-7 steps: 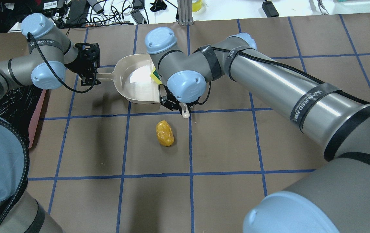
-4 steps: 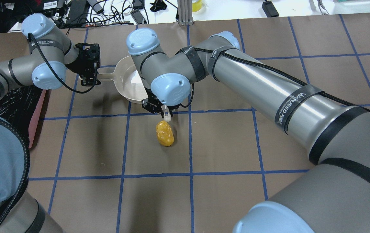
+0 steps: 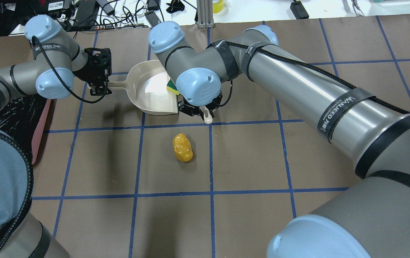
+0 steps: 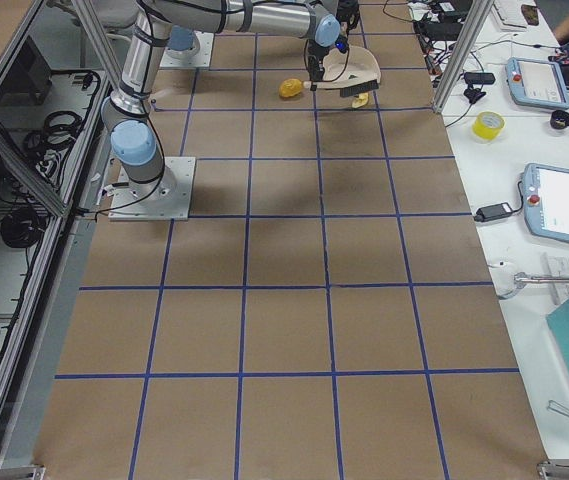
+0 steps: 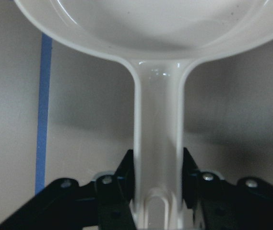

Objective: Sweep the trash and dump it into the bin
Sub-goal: 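Sweep the sponge and bread roll into the dustpan with the right gripper's brush, then move the brush behind the yellow potato with the right gripper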

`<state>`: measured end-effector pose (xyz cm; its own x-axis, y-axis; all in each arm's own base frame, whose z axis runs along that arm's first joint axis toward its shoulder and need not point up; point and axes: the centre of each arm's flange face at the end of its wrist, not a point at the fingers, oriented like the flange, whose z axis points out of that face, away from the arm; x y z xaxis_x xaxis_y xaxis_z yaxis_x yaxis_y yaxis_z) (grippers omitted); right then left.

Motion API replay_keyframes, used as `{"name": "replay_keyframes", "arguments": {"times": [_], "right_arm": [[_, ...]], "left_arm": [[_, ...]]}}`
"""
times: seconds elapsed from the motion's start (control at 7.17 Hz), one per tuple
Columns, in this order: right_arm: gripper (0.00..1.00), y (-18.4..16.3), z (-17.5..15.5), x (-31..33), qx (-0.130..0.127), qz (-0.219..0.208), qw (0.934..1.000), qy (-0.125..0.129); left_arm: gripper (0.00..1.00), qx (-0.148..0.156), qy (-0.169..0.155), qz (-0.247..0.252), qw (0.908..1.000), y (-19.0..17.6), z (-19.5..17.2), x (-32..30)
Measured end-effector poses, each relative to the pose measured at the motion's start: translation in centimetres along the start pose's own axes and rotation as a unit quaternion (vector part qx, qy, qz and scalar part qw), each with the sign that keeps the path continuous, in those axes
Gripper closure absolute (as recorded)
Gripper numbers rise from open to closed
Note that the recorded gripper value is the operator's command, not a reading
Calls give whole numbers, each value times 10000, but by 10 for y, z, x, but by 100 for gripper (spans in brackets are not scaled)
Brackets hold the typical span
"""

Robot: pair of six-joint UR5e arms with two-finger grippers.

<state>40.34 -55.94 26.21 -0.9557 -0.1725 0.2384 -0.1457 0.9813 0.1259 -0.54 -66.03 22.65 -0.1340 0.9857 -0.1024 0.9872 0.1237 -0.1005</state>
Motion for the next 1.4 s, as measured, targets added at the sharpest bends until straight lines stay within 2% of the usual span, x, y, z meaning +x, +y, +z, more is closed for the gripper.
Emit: {"name": "replay_keyframes", "arguments": {"times": [0.28,0.56,0.7,0.98,1.12,1.4], "right_arm": [[100,-15,23,23,-124,-1,9998,167],[100,-20,36,24,-226,45,9996,165],[100,-21,40,19,-279,80,9996,32],[100,-14,45,-16,-469,110,9972,-574],[100,-6,43,-42,-517,94,9955,-793],[100,3,22,-89,-514,-16,9899,-1323]], "left_arm": [[100,-221,37,67,9997,-11,2,3],[100,-372,48,92,9993,-14,1,4],[100,-463,50,101,9989,-14,0,4],[100,-552,65,101,9984,-18,-3,6],[100,-560,77,78,9984,-21,-4,7],[100,-563,86,55,9984,-22,-5,7]]}}
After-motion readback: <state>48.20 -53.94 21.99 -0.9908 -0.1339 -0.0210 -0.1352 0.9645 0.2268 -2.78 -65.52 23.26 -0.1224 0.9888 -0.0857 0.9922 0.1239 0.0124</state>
